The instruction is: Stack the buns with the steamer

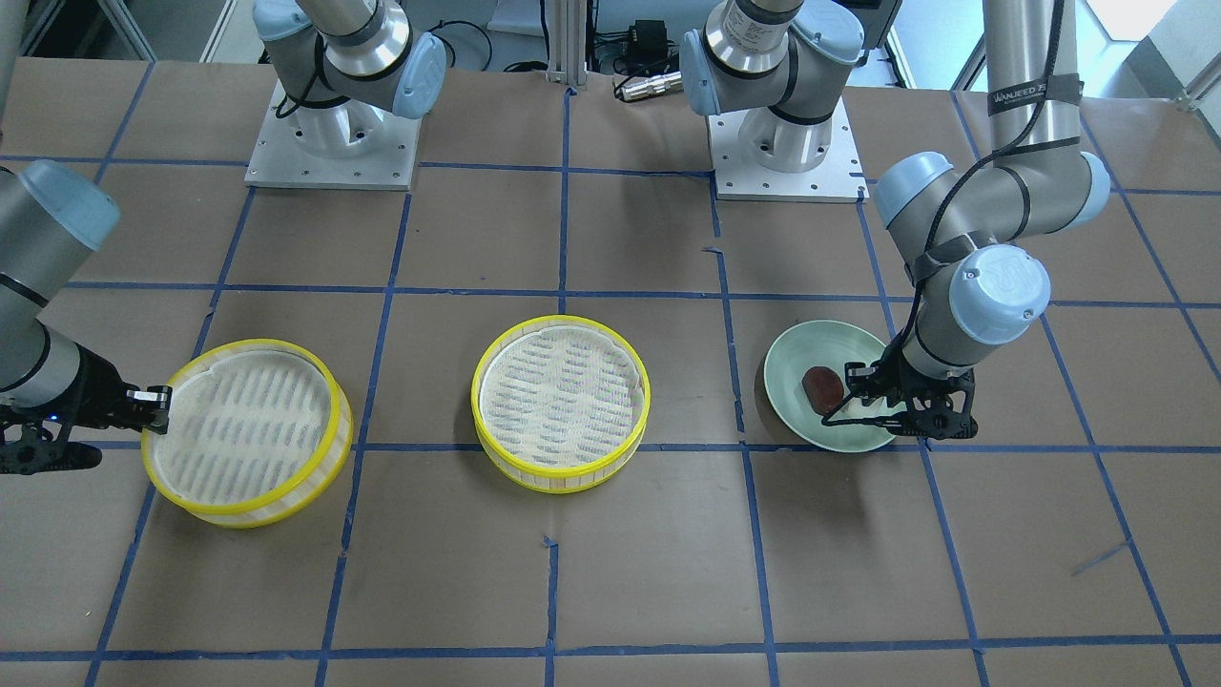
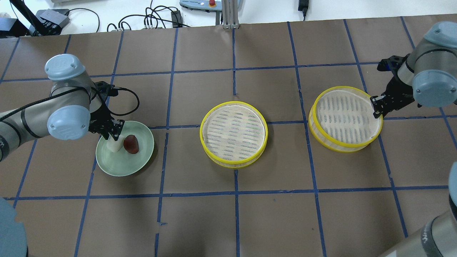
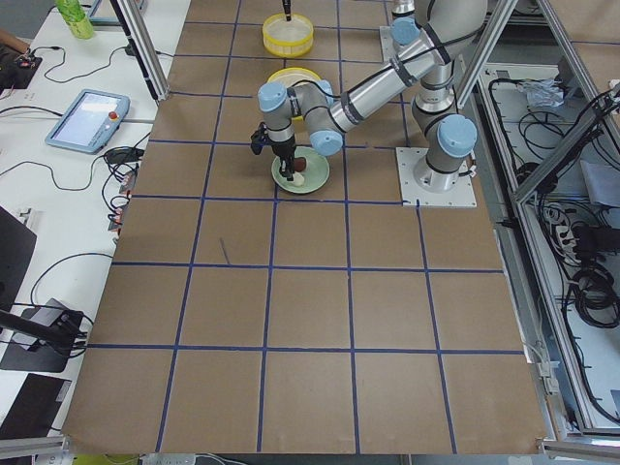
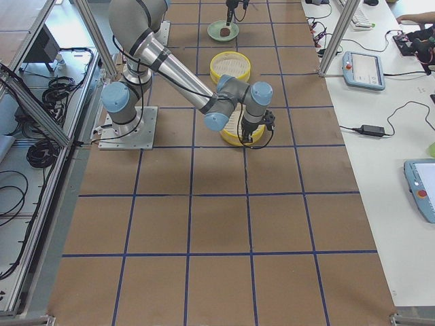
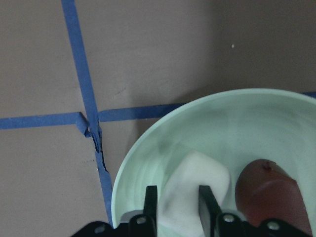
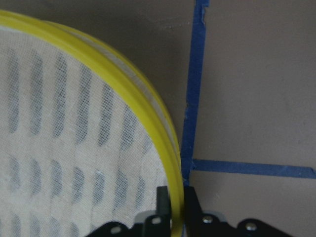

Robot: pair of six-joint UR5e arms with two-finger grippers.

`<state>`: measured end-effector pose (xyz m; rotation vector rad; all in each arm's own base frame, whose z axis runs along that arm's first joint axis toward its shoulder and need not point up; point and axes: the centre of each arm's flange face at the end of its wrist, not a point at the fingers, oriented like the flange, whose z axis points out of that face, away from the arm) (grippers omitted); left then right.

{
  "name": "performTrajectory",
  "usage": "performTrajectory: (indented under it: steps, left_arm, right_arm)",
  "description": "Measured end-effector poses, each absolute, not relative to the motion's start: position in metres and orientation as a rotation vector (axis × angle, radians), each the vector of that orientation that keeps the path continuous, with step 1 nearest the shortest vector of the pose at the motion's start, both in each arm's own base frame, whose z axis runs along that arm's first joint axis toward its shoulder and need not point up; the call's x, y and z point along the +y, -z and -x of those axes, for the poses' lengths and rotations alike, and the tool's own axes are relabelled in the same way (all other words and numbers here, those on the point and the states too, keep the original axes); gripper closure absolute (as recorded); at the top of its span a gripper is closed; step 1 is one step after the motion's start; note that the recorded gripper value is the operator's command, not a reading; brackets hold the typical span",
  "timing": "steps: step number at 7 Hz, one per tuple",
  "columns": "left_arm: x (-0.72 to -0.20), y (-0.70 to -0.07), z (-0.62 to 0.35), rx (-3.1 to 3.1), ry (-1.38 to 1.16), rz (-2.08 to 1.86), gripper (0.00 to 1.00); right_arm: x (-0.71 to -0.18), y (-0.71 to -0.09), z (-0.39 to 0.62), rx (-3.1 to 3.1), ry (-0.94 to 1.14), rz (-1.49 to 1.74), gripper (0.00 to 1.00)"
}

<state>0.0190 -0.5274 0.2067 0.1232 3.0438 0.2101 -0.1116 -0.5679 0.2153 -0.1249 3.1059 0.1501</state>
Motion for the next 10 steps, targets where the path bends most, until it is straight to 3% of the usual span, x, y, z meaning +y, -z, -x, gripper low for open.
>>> performTrajectory:
  steps: [1, 4, 7, 10]
  left_arm:
    - [-0.527, -0.206, -0.018, 3.053, -0.208, -0.118, 0.98]
    - [-0.529, -0.226, -0.015, 3.041, -0.142, -0.053, 1.00]
    - [-0.524, -0.266, 0.001, 3.026, -0.038, -0.034, 1.00]
    - [-0.528, -0.314, 0.143, 3.145, 0.142, 0.065, 0.99]
  right_arm:
    - [-0.569, -0.216, 0.112, 3.109, -0.139, 0.124, 0.99]
    - [-0.573, -0.231, 0.114, 3.120, -0.108, 0.147, 1.00]
    - [-0.568, -0.318, 0.111, 3.111, -0.130, 0.229, 1.00]
    - [-0.558, -0.347, 0.097, 3.092, -0.171, 0.249, 1.00]
